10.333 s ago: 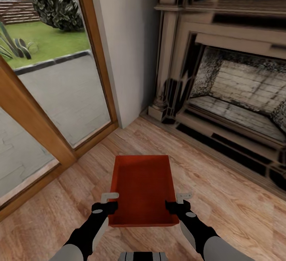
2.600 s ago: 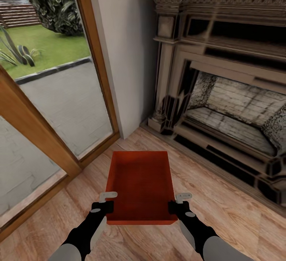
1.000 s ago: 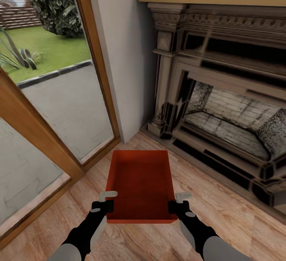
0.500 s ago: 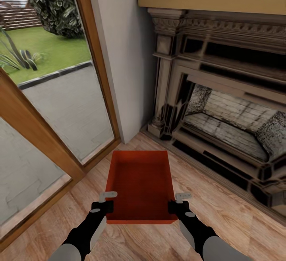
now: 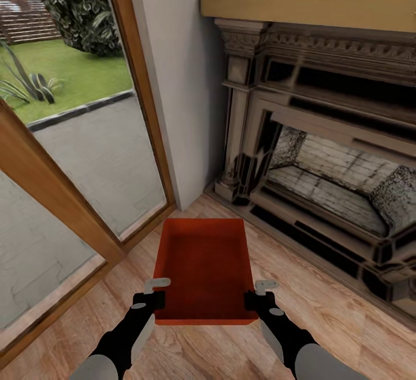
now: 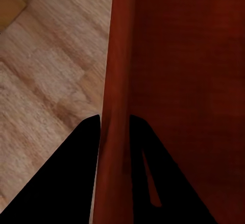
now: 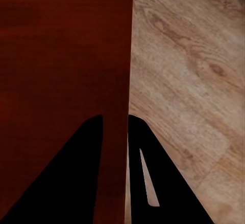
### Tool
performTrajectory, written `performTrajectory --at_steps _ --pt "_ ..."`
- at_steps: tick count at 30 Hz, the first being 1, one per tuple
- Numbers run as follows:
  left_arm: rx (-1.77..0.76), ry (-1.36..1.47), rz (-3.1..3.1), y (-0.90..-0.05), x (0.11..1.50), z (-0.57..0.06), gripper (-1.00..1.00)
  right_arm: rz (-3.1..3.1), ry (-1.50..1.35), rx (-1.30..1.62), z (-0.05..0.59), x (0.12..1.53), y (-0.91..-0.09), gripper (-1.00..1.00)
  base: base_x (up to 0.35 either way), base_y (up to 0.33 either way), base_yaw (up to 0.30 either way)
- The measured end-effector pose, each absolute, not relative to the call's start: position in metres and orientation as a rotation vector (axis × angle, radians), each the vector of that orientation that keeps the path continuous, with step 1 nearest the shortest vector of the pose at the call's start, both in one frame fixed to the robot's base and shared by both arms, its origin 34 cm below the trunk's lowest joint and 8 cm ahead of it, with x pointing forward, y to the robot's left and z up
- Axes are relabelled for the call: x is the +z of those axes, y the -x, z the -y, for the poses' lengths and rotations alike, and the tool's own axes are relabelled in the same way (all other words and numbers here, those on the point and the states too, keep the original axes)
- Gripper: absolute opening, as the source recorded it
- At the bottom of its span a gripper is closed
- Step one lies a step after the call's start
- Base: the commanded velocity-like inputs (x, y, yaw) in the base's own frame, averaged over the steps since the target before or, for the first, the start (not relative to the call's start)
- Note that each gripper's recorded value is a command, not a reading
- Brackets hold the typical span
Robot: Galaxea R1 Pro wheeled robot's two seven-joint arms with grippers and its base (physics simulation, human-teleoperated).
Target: Move the two storage containers from the living room to the garage. In the garage, place one container on the floor and stack the other container on top of it (either order is fine).
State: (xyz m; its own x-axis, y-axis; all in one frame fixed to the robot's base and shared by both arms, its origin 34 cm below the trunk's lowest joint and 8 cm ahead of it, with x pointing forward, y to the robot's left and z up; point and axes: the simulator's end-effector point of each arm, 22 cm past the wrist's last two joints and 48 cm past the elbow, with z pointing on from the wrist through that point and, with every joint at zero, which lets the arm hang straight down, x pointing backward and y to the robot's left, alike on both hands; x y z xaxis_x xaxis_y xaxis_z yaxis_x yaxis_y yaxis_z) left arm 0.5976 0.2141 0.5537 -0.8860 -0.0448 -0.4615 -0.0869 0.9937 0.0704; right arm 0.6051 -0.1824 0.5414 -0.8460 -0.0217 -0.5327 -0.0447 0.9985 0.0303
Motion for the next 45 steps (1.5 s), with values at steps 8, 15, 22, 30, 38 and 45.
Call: performTrajectory --at_steps 8,15,22,30,38,45 --pt "0.121 0.095 -2.659 -0.597 0.565 -0.214 -1.00 -2.579 0.048 0.056 0.183 0.553 -0.605 -1.00 0.000 0.000 0.000" --pt "0.121 0.094 -2.658 -0.598 0.566 -0.213 -1.00 -2.577 0.047 0.057 0.183 0.553 -0.606 -1.00 0.000 0.000 0.000" --pt "0.123 0.092 -2.659 -0.597 0.565 -0.214 -1.00 -2.579 0.045 0.057 0.183 0.553 -0.605 -1.00 0.000 0.000 0.000" --pt "0.124 0.096 -2.648 -0.601 0.570 -0.215 -1.00 -2.567 0.050 0.053 0.181 0.558 -0.610 -1.00 0.000 0.000 0.000" --pt "0.123 0.097 -2.636 -0.605 0.576 -0.215 -1.00 -2.555 0.051 0.053 0.181 0.564 -0.614 -1.00 0.000 0.000 0.000" --pt "0.123 0.097 -2.623 -0.609 0.581 -0.215 -1.00 -2.542 0.051 0.053 0.181 0.569 -0.618 -1.00 0.000 0.000 0.000"
